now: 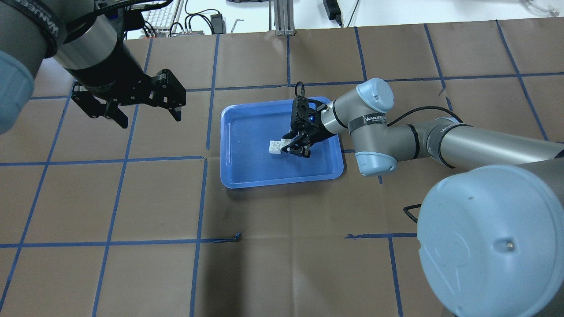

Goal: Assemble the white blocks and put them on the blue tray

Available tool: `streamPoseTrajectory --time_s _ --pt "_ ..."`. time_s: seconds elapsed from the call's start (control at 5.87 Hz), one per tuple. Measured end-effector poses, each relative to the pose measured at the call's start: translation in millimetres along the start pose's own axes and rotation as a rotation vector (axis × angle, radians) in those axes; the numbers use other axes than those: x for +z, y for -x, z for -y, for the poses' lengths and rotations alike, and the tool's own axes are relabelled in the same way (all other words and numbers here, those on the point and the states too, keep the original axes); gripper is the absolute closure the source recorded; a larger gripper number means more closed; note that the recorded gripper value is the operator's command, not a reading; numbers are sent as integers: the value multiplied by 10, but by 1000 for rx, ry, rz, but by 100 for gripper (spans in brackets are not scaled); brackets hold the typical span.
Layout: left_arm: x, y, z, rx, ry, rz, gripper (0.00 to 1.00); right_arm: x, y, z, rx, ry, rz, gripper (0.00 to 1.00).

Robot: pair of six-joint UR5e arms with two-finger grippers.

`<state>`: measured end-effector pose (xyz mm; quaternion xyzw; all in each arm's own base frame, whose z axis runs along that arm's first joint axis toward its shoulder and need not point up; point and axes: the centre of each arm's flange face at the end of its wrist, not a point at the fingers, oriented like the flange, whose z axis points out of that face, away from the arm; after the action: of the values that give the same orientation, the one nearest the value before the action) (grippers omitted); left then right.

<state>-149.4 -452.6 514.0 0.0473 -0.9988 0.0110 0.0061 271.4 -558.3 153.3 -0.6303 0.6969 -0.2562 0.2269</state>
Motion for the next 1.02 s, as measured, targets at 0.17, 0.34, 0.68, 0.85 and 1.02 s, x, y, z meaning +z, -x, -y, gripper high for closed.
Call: streamPoseTrajectory --time_s 0.17,0.34,0.68,0.85,1.02 --pt "-1 1 0 0 0 0 1 7 10 -8 2 1 2 74" --pt "-3 0 -2 0 -1 0 1 10 17 -16 5 2 4 74" --pt "-3 -1 -3 0 -1 0 1 19 26 -12 4 3 6 74" --pt "-3 -2 -3 0 -1 0 1 22 29 -3 2 1 6 74" --pt "-3 -2 -3 1 -1 0 1 26 30 0 2 -1 7 73"
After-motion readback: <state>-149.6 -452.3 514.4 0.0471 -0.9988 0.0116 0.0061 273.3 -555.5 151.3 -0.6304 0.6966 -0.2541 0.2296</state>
